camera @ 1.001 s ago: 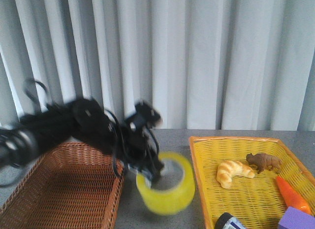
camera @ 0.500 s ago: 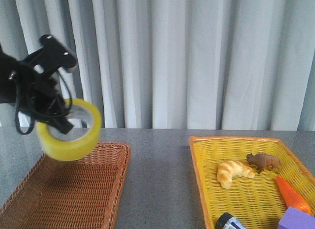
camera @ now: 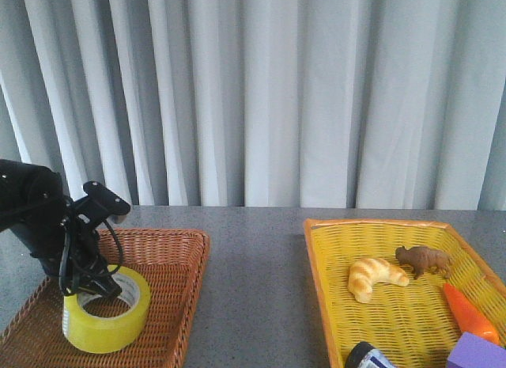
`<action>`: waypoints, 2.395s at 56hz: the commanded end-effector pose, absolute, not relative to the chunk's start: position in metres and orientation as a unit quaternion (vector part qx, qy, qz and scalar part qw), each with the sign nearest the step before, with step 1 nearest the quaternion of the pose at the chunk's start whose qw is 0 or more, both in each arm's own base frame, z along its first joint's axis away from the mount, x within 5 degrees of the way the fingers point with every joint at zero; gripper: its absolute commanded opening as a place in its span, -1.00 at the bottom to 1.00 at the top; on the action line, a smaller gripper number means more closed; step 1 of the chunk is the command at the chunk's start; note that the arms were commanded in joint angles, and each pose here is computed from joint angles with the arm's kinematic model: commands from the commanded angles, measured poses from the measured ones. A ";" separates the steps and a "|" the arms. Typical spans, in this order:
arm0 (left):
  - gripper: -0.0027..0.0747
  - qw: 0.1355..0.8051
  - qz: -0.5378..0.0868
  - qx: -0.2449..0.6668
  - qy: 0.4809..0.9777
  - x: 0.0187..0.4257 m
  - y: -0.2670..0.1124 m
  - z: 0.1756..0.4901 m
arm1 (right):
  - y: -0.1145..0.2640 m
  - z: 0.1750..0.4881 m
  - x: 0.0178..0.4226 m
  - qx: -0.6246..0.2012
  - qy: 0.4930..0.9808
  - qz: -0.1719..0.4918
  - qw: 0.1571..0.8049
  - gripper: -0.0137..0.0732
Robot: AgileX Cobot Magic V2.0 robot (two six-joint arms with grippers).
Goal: Transfer tape with both arms
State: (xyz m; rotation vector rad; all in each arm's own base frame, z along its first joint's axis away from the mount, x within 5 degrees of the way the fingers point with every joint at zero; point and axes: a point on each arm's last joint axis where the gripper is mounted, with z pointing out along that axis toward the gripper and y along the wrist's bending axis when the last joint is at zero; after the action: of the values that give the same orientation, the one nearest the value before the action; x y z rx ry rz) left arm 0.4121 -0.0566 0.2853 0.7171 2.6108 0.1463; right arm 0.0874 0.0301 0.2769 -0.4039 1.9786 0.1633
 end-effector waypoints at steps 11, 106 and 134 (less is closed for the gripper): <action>-0.93 0.275 0.011 0.231 0.933 0.414 -0.065 0.307 | 0.031 0.291 0.090 -0.164 0.806 0.071 0.564 -0.70; -0.91 0.499 -0.061 0.151 0.851 0.209 -0.043 0.507 | 0.031 0.294 0.091 -0.162 0.797 0.072 0.577 -0.70; -0.95 0.554 -0.132 0.056 0.820 0.081 -0.025 0.415 | 0.031 0.294 0.091 -0.162 0.797 0.072 0.577 -0.70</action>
State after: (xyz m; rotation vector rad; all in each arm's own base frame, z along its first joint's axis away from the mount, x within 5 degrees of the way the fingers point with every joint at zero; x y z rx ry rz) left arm 0.0968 -0.0271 0.4227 0.2060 2.0342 -0.2523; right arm 0.0882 0.0305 0.2788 -0.3987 1.9557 0.1673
